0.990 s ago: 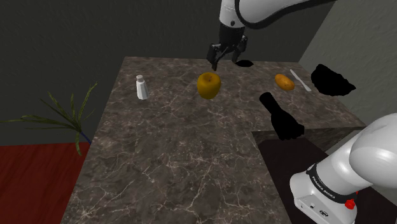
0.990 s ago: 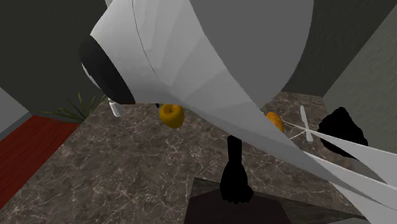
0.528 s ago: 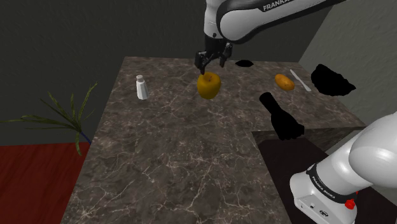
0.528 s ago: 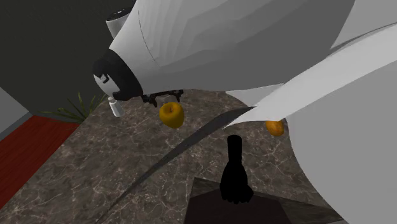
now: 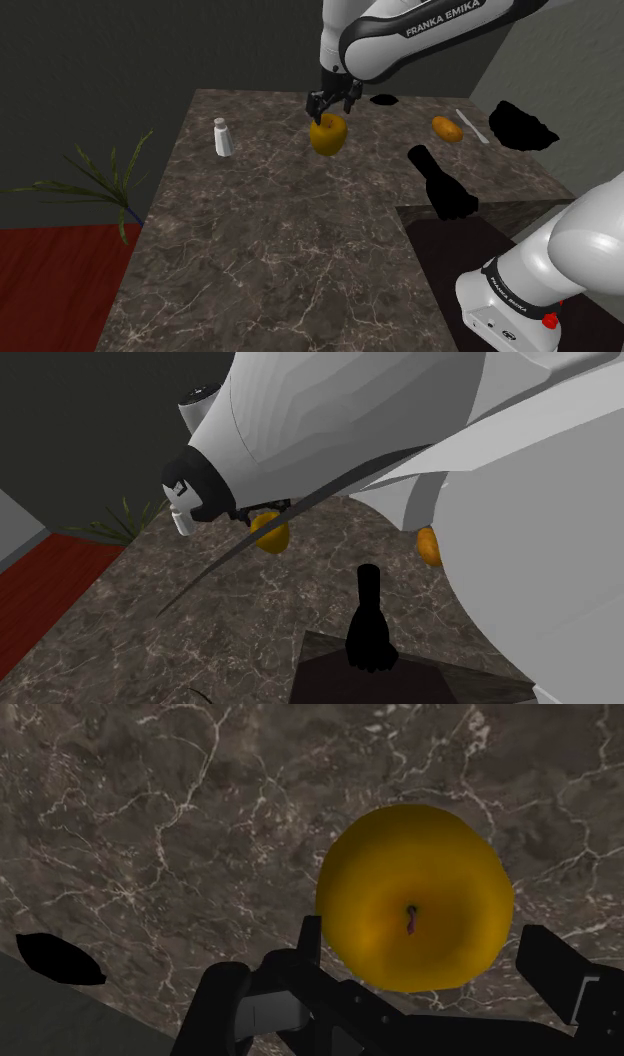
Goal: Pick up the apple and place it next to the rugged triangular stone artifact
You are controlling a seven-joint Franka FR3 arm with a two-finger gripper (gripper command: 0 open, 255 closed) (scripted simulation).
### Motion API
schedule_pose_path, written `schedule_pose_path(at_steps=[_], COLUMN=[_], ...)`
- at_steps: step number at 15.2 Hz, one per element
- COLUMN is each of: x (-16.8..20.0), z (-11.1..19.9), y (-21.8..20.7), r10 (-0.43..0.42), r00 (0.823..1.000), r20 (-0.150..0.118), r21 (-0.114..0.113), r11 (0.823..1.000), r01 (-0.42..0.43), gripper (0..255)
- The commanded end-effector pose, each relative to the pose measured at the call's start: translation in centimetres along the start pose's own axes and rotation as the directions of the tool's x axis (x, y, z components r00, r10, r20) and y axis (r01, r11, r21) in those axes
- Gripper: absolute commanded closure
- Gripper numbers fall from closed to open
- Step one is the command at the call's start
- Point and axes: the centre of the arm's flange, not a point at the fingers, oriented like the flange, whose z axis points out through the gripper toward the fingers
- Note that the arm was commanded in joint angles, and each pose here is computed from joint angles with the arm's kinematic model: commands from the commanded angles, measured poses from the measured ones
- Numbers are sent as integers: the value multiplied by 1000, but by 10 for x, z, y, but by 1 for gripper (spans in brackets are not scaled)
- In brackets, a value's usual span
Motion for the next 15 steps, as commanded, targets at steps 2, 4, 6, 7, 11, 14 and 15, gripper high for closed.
schedule_pose_path(at_steps=[2, 4, 6, 7, 11, 14, 15], x=[0, 0, 0, 0, 0, 0, 1], z=[0, 0, 0, 0, 0, 0, -5], y=[0, 0, 0, 0, 0, 0, 1], r10=[0, 0, 0, 0, 0, 0, 0], r00=[1000, 1000, 1000, 1000, 1000, 1000, 1000], r20=[0, 0, 0, 0, 0, 0, 0], r21=[0, 0, 0, 0, 0, 0, 0], r11=[1000, 1000, 1000, 1000, 1000, 1000, 1000], r01=[0, 0, 0, 0, 0, 0, 0], gripper=[0, 0, 255, 255, 255, 255, 255])
